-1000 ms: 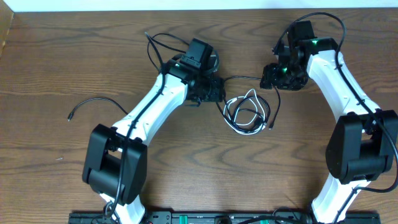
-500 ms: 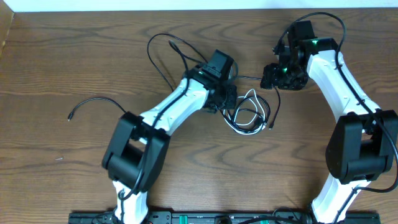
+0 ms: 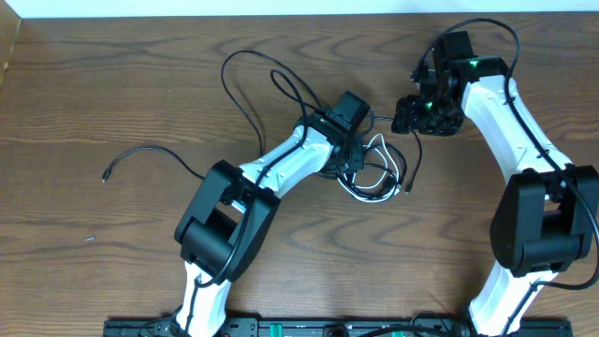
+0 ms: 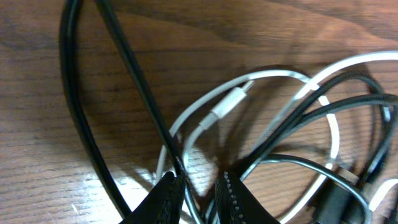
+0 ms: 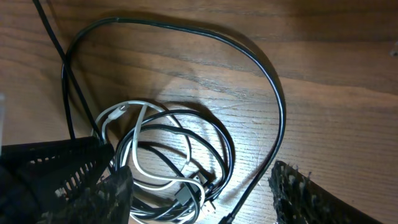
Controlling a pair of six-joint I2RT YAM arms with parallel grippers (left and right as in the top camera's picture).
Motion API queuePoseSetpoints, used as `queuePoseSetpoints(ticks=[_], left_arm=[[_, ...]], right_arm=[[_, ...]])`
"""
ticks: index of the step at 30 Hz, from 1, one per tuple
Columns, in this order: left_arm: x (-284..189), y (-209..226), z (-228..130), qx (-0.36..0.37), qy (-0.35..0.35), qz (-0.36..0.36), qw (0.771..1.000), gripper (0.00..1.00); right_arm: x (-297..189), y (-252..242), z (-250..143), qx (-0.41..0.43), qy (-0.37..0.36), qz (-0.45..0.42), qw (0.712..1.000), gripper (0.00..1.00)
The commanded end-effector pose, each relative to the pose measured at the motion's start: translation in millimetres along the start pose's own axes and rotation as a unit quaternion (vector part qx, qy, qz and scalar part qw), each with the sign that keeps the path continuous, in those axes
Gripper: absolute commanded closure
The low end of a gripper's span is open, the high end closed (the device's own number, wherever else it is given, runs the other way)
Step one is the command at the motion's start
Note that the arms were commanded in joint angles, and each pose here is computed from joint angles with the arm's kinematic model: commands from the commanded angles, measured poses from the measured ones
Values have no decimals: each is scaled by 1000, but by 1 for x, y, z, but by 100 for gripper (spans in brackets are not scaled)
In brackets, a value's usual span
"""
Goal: Untangle cables
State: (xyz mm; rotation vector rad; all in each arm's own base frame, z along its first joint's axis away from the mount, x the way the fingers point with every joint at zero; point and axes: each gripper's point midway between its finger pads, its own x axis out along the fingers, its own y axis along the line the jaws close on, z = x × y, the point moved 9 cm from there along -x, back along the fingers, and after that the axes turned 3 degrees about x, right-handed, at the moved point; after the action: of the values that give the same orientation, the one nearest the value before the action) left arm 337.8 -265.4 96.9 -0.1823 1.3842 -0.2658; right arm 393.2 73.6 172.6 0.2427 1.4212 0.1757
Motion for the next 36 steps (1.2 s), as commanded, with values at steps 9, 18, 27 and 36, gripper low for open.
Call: queuePoseSetpoints(ticks=[9,18,27,36], left_arm=[[11,14,-11,-15,26,48,998,77],[18,20,-16,-31,33,58,997,75],[25,22,-17,-38,37,61,997,75],[23,18,-12,-27,22,49,998,92]], right_arm=[[-4,-2,3,4,-8,-5,1000,31],[-2,-2,2,4,-6,-5,1000,30],[2,-3,0,5,-2,-5,1000,29],[4,-3,-1,5,1,-5,1000,28]])
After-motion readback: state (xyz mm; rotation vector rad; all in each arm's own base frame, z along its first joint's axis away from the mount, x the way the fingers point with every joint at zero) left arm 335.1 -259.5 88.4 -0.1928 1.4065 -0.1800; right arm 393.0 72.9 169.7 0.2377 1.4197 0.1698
